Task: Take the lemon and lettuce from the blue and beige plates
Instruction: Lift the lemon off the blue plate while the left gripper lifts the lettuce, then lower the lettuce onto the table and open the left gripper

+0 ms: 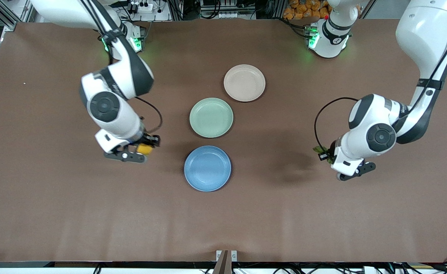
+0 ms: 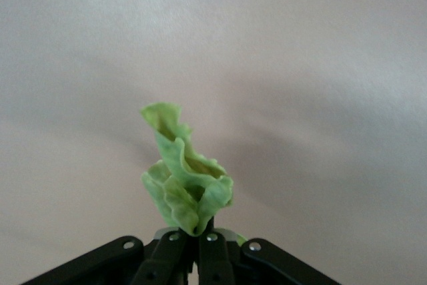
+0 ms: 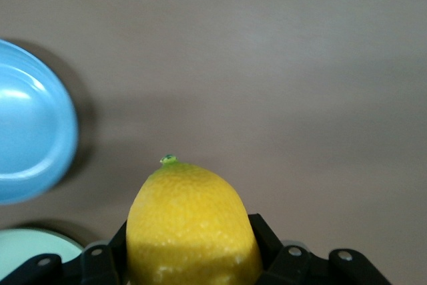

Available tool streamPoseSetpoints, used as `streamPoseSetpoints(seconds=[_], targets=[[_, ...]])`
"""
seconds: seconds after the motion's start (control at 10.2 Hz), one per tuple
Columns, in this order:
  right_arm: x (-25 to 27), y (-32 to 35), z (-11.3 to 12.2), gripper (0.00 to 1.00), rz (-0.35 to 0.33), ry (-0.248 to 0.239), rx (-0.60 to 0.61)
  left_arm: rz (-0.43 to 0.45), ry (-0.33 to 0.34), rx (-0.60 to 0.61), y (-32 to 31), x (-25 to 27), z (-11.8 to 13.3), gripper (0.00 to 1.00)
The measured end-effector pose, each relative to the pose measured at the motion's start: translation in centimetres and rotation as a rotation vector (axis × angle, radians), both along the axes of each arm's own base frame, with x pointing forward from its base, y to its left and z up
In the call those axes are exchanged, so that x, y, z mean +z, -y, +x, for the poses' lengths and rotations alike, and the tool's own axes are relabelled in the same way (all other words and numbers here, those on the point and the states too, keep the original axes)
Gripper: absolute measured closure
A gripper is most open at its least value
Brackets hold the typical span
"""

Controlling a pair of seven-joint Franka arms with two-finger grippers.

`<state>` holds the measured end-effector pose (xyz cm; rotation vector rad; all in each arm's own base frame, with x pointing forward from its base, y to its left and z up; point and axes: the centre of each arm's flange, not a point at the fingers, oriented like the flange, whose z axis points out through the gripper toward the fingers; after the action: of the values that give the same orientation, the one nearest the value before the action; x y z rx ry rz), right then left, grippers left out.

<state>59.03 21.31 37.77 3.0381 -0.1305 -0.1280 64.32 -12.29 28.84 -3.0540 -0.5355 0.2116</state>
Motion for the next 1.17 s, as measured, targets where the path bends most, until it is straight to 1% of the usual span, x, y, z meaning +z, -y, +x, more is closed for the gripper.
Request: streamPoseSetpoints(seconds=[0.2, 0.29, 0.39, 0.59, 0.68, 0.78, 0.88, 0.98, 1.07, 1.17], targets=[[0.6, 5.3, -0.8, 0.31, -0.001, -0.018, 0.072, -0.01, 0.006, 0.004, -2.2, -1.9, 1.0, 0.96], [0.6, 7.6, -0.6, 0.31, 0.008, -0.004, 0.098, -0.017, 0.01, 0.012, -2.8, -3.0, 1.3, 0.89], [0.3, 9.5, -0.1, 0.31, 0.02, 0.019, 0.129, -0.021, 0.013, 0.012, -3.0, -3.9, 1.4, 0.86], [-2.3, 12.6, -0.1, 0.31, 0.036, 0.072, 0.166, -0.02, 0.019, 0.01, -3.2, -4.3, 1.6, 0.63], [-3.9, 13.9, -0.5, 0.31, 0.037, 0.077, 0.189, -0.02, 0.025, 0.01, -3.2, -4.1, 1.8, 0.45], [-5.4, 15.6, -0.9, 0.31, 0.037, 0.082, 0.225, -0.021, 0.031, 0.011, -3.2, -3.8, 2.0, 0.32], [-7.0, 17.9, -1.4, 0.31, 0.034, 0.094, 0.258, -0.021, 0.035, 0.01, -3.1, -3.6, 2.1, 0.21], [-8.7, 20.1, -1.9, 0.31, 0.03, 0.105, 0.281, -0.022, 0.04, 0.007, -2.8, -3.4, 2.1, 0.03], [-10.2, 21.5, -2.3, 0.31, 0.029, 0.109, 0.287, -0.021, 0.049, 0.003, -2.6, -2.9, 2.3, 0.0], [-11.6, 22.1, -2.5, 0.31, 0.03, 0.106, 0.287, -0.011, 0.063, -0.001, -2.4, -2.0, 2.3, 0.0]])
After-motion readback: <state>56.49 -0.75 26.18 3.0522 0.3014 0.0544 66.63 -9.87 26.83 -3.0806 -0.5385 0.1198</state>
